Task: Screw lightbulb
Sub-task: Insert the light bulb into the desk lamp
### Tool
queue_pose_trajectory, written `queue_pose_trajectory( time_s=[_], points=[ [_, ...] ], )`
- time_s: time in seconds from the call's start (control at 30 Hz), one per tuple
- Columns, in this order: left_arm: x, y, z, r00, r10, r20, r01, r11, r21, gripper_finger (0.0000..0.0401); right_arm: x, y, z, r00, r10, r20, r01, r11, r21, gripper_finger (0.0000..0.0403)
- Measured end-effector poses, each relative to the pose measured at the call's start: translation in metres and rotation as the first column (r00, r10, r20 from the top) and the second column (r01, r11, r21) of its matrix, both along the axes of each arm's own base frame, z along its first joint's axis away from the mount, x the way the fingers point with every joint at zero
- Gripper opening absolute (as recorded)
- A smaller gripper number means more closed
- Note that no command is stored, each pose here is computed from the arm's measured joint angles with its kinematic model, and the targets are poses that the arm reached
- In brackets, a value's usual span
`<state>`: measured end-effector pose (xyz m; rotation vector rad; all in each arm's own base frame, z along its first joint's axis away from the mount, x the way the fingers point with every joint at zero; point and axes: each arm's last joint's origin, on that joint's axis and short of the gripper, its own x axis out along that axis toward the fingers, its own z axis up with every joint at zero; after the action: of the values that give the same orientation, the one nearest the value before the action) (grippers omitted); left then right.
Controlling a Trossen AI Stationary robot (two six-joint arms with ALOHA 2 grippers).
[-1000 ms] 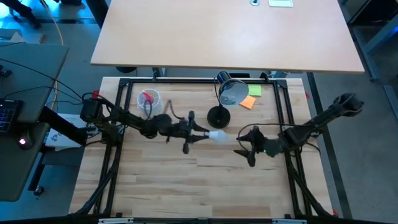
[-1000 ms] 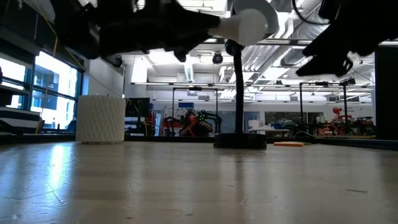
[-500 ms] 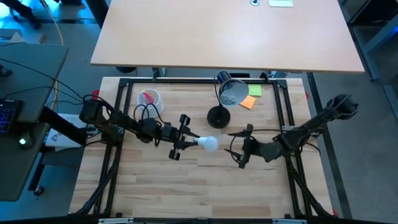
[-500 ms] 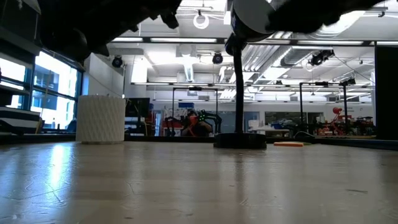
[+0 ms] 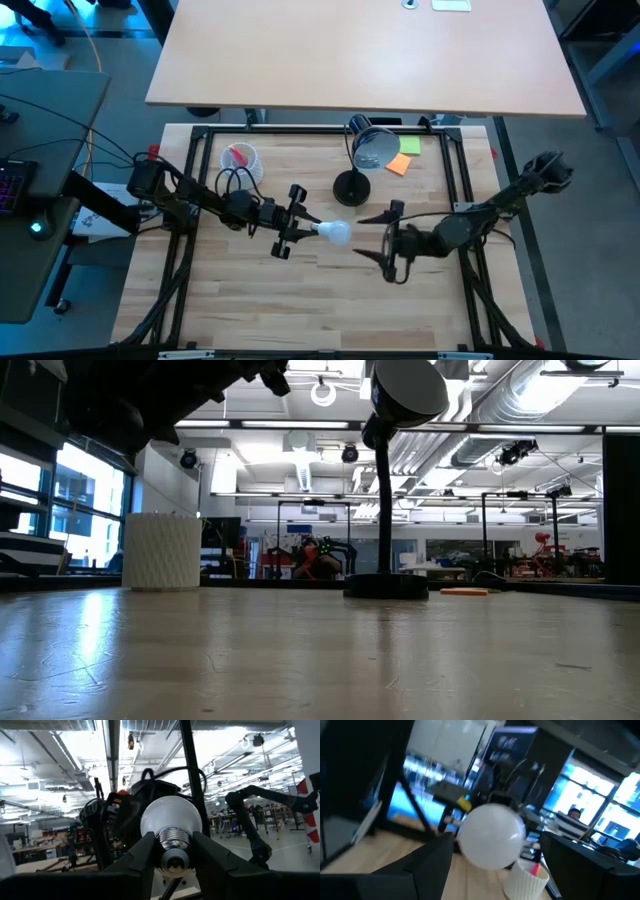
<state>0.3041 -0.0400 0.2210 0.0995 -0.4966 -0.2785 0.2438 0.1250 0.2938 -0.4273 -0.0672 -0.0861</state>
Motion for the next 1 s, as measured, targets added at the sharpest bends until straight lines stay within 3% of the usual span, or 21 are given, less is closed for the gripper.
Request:
queue_pose_trajectory(
  time_s=[0.27,0.73,1.0],
  points=[
    [0.002,-0.001,0.004,1.0,-0.012,0.017,0.012,1.0,0.005,0.0101,0.032,0.015,0.021,0.98,-0.112,-0.165,0.092,0.988,-0.124,0.0298],
    [0.002,-0.001,0.004,1.0,-0.024,0.016,0.024,1.0,0.01,0.0105,0.05,0.022,0.027,0.964,-0.166,-0.209,0.129,0.975,-0.18,0.0297],
    [0.002,-0.001,0.004,1.0,-0.027,0.016,0.027,1.0,0.012,0.0105,0.051,0.02,0.026,0.961,-0.172,-0.214,0.133,0.974,-0.183,0.0257]
  ],
)
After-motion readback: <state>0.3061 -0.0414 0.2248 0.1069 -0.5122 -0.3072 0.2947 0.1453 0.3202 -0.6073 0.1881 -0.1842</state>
